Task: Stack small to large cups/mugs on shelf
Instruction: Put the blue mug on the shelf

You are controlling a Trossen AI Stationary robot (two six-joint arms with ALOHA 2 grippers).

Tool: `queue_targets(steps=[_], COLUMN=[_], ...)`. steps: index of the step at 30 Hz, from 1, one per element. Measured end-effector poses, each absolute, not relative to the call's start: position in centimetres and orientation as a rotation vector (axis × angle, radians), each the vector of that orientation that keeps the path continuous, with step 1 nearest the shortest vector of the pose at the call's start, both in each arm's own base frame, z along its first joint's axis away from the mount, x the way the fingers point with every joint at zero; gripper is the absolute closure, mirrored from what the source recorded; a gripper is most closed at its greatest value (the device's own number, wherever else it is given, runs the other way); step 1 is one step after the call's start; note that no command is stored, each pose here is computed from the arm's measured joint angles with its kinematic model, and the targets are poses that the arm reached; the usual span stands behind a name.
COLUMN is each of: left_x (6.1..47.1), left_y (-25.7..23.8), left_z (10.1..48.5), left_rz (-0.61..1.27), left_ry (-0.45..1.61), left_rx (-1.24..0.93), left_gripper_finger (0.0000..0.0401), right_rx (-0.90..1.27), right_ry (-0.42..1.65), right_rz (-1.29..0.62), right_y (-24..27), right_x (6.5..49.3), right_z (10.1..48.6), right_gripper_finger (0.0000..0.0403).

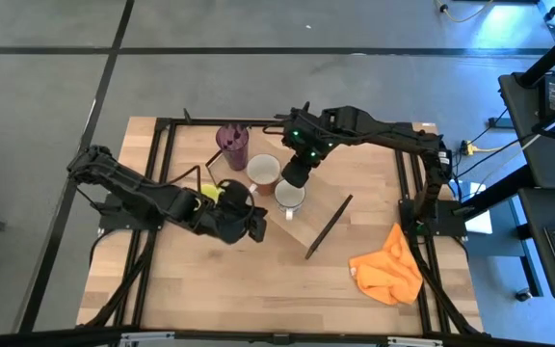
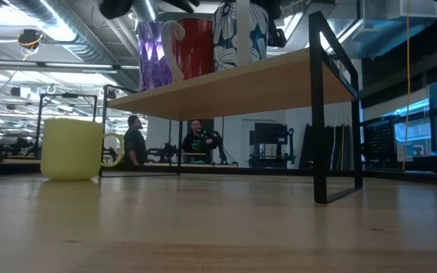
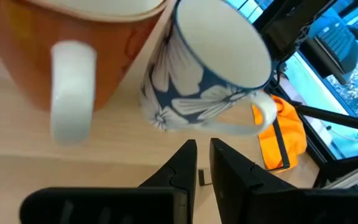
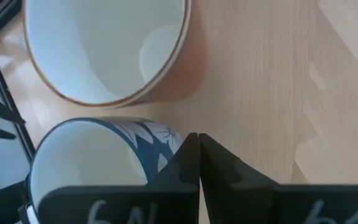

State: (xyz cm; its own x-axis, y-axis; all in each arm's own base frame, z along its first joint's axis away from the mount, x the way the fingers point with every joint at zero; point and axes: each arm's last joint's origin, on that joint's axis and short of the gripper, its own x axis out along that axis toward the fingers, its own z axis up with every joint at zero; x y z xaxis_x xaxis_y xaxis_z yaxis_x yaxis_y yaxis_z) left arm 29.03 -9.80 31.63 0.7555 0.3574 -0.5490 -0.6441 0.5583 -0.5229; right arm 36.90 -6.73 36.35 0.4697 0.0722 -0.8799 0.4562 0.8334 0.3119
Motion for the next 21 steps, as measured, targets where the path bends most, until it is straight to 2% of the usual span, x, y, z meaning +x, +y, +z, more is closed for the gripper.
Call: queue_targets(steps=[21], left_x=[29.9], left_y=[-7.4], left_z=[31.7], left_rz=[0.612], left_ry=[0.435], left_rx=[-0.720], left_gripper_finger=[0.0362], right_rx=[0.581], right_ry=[1.072], right_rz=[-0.181], right_y=[-6.0], right_x=[37.1], right_z=[36.4], right_gripper_finger=[0.0397])
